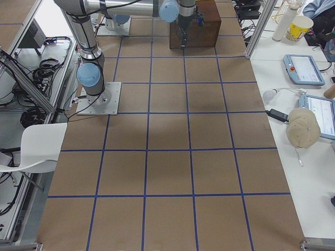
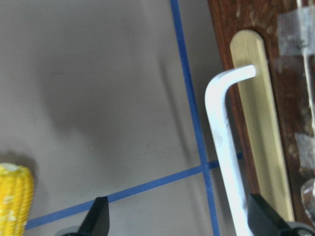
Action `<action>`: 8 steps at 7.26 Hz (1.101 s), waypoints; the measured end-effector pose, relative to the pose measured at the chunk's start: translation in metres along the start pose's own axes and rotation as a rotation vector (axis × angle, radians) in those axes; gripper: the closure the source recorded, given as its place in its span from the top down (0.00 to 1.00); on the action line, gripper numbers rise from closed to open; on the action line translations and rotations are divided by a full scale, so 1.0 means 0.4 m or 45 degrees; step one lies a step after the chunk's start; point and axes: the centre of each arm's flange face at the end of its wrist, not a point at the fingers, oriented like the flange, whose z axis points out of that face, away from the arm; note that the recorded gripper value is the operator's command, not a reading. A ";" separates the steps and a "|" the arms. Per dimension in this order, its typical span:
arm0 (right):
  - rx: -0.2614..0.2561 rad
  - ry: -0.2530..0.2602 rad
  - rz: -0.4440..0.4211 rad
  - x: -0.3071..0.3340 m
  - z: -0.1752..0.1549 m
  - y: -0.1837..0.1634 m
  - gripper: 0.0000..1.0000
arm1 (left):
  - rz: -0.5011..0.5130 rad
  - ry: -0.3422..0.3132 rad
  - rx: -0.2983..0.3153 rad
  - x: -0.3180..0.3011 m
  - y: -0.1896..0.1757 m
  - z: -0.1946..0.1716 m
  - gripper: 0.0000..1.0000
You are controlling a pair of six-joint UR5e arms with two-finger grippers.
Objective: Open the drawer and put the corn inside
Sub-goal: 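Release the handle and move the left gripper to the yellow corn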
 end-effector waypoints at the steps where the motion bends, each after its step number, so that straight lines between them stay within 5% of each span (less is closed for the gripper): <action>1: 0.000 0.000 0.000 0.000 0.000 0.000 1.00 | 0.001 -0.057 -0.021 -0.051 0.029 -0.030 1.00; 5: 0.003 0.000 0.000 0.000 -0.002 0.001 1.00 | 0.223 -0.209 -0.076 -0.166 0.084 -0.005 1.00; 8: 0.001 0.000 0.000 0.000 -0.001 0.001 1.00 | 0.315 -0.271 -0.067 -0.210 0.112 0.097 1.00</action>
